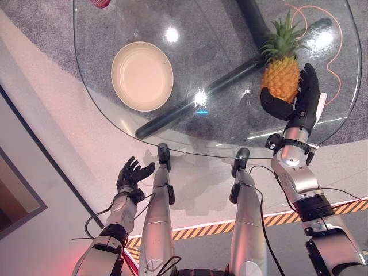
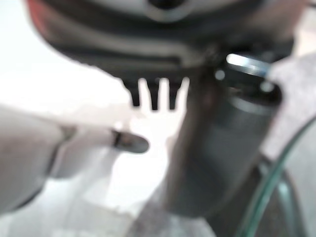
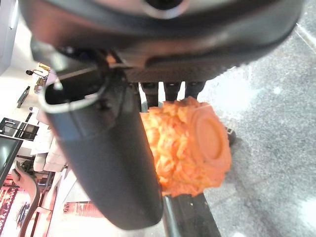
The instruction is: Pick up the fruit to the plate
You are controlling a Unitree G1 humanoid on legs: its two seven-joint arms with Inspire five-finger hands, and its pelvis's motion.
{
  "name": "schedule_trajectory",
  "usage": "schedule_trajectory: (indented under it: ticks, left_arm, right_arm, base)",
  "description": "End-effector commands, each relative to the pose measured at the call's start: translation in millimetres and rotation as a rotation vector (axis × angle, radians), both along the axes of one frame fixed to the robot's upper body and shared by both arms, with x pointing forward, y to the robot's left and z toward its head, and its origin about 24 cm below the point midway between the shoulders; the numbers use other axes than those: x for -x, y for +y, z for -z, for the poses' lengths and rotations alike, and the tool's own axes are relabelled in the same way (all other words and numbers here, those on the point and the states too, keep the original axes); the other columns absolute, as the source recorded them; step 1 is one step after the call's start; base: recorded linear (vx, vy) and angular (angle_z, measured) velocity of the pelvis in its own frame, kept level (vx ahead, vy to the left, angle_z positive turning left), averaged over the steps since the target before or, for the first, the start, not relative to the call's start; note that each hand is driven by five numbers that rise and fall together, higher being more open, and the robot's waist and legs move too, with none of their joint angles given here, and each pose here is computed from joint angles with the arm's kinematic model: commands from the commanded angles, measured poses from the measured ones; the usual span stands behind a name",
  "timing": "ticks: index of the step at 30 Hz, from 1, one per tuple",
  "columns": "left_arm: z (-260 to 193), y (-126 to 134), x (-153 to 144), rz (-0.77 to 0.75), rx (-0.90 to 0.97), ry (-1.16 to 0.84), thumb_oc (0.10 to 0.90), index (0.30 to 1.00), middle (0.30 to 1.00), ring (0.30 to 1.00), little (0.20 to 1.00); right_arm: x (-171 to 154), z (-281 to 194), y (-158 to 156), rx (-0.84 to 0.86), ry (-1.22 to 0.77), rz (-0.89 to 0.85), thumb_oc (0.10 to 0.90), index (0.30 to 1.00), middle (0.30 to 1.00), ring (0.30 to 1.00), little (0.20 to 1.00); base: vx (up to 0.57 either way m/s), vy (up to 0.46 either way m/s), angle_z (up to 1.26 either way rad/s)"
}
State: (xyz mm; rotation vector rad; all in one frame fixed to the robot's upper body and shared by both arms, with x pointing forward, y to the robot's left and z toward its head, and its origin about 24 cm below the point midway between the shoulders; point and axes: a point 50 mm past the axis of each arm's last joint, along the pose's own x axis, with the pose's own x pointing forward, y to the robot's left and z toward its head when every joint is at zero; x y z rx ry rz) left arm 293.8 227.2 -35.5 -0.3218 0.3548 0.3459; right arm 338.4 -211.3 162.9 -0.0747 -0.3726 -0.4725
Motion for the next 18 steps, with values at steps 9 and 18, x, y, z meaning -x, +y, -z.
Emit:
schedule_trajectory:
  ticks: [9,18]
  left_arm:
    - [9.6,21.3,16.3,-0.045,-0.052,0.055,0.800,0.900,0.900,0.900,0.900]
    - [7.7,21.9,14.9,-0.043,-0.055,0.051,0.800,0.900,0.900,0.900,0.900]
  right_arm:
    - [-0.1,-11.7,-17.7,0.006,-0.001,0.006,0.800,0.900,0.900,0.900,0.900]
    - [-3.6,-4.7,-18.2,-0.020,0.053,-0.006,0.800,0.900,0.900,0.900,0.900]
  base:
    - [0.00,0.000,0.00]
    - [0.00,0.000,0.00]
